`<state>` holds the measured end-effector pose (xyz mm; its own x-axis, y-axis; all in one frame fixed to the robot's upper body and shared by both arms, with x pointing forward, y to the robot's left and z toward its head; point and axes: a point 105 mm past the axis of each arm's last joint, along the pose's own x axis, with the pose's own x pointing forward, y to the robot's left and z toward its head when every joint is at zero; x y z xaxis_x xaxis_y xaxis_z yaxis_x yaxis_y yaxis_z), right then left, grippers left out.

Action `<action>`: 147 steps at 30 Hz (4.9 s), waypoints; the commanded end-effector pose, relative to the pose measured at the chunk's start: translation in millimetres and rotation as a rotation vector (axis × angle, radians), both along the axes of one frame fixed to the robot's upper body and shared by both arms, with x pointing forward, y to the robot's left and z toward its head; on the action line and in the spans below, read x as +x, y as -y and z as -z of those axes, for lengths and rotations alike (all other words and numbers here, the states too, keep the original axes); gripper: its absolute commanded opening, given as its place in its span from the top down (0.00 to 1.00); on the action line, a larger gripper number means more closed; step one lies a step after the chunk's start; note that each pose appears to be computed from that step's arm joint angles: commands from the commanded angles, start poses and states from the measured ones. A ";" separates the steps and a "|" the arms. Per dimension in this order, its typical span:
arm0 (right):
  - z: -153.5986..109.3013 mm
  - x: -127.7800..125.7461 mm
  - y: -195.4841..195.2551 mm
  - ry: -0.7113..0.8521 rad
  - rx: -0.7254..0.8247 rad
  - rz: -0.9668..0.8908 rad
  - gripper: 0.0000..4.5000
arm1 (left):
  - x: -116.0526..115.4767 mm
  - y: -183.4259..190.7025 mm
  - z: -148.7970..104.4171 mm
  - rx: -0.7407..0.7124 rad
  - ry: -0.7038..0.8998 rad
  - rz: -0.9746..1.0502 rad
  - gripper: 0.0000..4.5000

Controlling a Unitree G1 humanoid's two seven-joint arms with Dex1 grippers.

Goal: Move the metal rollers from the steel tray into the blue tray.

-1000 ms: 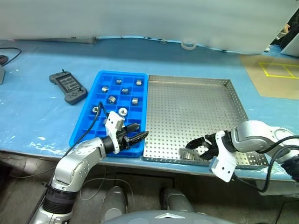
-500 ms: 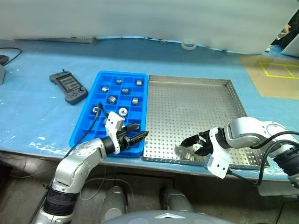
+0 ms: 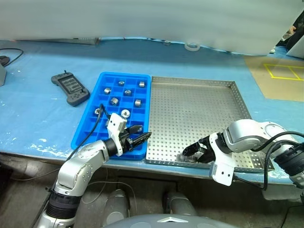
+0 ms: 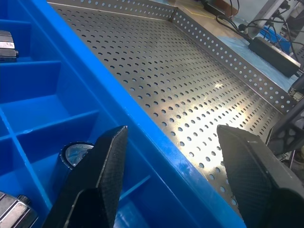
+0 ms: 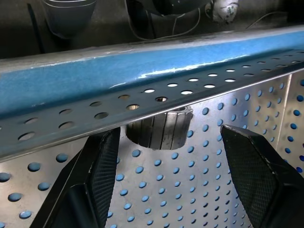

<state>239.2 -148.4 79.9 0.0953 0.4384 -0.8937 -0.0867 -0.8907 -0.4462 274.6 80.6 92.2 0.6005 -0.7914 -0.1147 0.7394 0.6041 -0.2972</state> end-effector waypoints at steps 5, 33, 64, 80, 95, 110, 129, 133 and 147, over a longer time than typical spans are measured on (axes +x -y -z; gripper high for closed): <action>10.2 4.6 12.0 -0.002 -0.035 -0.026 0.26 | 4.4 -0.6 -1.9 0.001 -0.002 -0.006 0.30; -53.6 58.8 17.6 0.089 0.467 0.694 0.66 | 29.7 12.5 -59.1 -0.064 0.189 0.117 0.30; -83.1 95.2 -202.8 -0.870 0.955 0.826 0.66 | -26.9 -172.5 -100.6 0.135 0.232 -0.365 0.30; -43.4 84.5 -265.6 -0.933 0.862 0.795 0.66 | -66.1 -221.4 -88.0 0.132 0.176 -0.718 0.30; -33.9 88.3 -254.9 -0.885 0.874 0.796 0.28 | -33.3 -204.7 -93.3 0.115 0.193 -0.615 0.30; -106.5 119.1 -192.4 -0.884 1.199 0.868 0.06 | 9.5 -158.4 -96.0 0.033 0.223 -0.389 0.30; -106.3 108.2 -61.9 -0.556 1.464 1.261 0.06 | 88.0 -29.5 -77.5 -0.038 0.230 0.188 0.30; -107.9 112.6 -46.9 -0.491 1.502 1.315 0.06 | 95.8 -14.1 -83.1 -0.097 0.244 0.190 0.30; -118.4 135.3 23.7 -0.353 1.778 1.546 0.06 | 104.6 25.5 -115.4 -0.358 0.288 0.014 0.30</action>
<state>367.6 -159.2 176.3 0.9355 0.3526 -0.0214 -0.3469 0.9054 -0.2448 378.7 55.1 191.6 0.5527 -0.7819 0.2884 0.8280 0.4760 -0.2963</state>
